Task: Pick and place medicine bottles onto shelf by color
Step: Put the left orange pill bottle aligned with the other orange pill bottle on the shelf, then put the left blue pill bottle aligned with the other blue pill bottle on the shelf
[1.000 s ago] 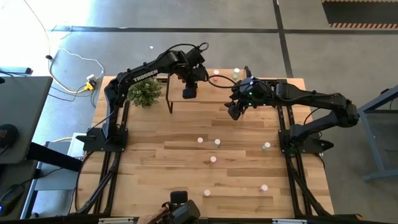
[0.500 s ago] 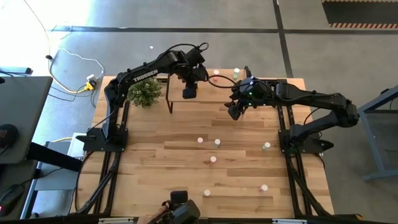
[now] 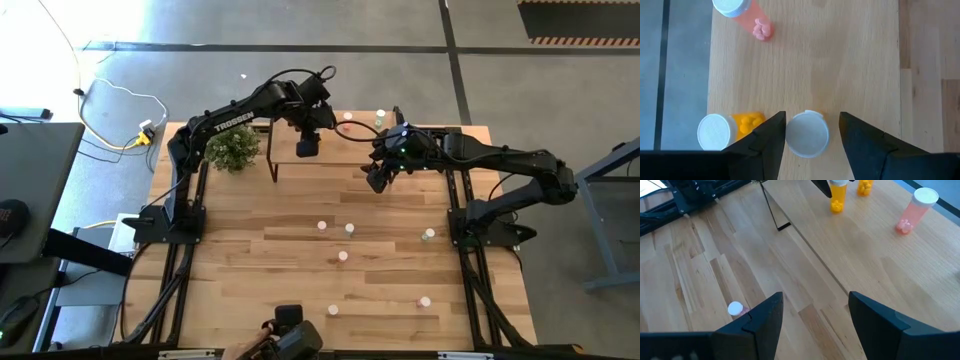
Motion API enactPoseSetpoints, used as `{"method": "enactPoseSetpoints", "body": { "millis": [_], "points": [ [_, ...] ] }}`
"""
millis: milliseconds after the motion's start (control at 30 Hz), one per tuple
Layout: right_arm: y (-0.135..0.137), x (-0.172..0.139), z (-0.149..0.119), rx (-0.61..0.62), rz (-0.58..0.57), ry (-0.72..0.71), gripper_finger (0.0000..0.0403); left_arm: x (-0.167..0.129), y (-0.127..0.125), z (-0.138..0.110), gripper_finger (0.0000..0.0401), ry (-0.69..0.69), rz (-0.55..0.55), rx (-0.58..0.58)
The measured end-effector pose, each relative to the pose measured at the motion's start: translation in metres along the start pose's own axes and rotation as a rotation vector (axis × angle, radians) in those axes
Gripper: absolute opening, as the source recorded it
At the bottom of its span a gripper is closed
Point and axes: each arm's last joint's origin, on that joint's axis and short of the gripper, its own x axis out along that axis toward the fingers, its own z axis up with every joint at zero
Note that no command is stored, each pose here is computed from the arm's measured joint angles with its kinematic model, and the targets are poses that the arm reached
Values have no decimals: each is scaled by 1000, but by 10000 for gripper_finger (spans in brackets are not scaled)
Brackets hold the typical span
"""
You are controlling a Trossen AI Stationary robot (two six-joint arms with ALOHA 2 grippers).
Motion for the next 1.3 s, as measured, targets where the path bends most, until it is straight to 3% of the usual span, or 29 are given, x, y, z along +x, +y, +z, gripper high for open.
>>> {"method": "enactPoseSetpoints", "body": {
  "millis": [533,1300],
  "points": [
    [0,0,0,0,-1,4,218,0,0,0,216,2,-1,-11],
    [0,0,0,0,-1,4,218,0,0,1,218,2,15,8]
  ]
}}
